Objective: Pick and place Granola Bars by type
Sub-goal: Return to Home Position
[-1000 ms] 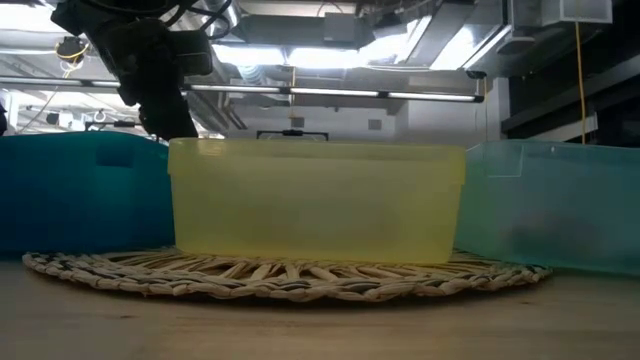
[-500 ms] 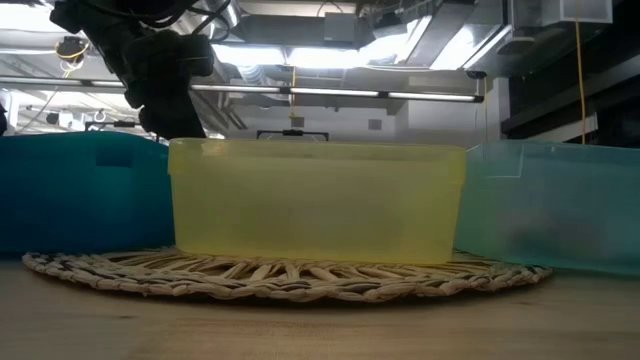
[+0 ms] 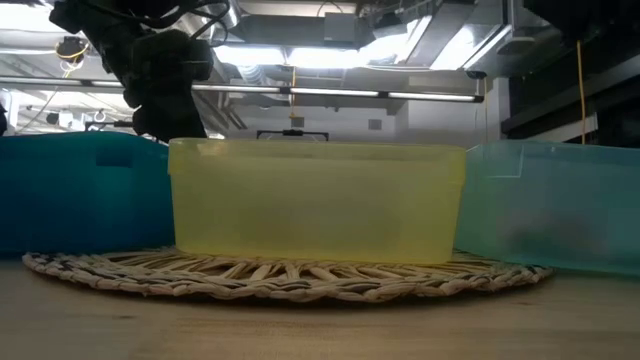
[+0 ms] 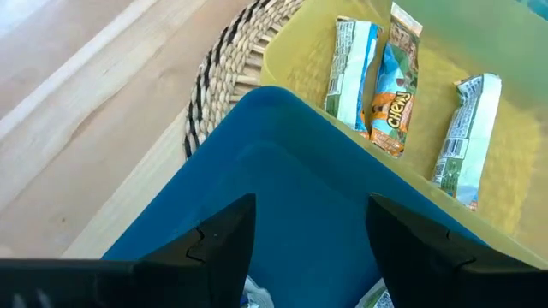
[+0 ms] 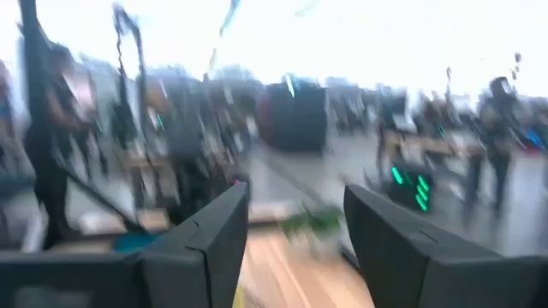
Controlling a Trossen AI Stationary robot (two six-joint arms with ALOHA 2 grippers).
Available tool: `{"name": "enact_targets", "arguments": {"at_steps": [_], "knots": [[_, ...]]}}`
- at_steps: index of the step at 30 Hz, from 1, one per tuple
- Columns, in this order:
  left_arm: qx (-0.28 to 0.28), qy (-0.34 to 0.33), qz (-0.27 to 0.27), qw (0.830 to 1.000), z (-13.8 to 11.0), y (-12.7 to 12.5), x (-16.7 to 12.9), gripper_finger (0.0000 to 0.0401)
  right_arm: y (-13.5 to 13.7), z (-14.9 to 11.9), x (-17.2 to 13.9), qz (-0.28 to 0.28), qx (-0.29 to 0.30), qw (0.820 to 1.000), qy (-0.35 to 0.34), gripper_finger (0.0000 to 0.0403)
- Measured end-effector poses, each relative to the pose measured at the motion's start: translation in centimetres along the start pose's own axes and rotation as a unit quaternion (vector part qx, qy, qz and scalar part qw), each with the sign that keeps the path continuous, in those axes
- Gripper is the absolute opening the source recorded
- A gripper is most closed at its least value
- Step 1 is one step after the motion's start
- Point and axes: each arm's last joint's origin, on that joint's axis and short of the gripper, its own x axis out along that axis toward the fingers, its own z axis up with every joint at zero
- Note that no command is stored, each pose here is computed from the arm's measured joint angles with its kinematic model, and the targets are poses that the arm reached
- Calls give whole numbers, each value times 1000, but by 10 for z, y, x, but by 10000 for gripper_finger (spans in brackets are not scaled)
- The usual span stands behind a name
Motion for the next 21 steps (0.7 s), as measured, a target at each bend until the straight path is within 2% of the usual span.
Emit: {"name": "enact_targets", "arguments": {"at_steps": [3,6,9,14,21], "knots": [[0,0,0,1000,0,0,0,210,6,-26,16,15,24,998,-62,196],[-1,-2,-1,1000,0,0,0,210,10,-59,25,19,44,997,-63,196],[-5,-2,-1,1000,0,0,0,210,14,-81,29,54,82,993,-63,196],[-10,-2,-1,1000,0,0,0,210,20,-109,30,119,138,983,-22,196],[-9,2,1,1000,-2,1,1,210,22,-130,29,129,113,982,82,196]]}}
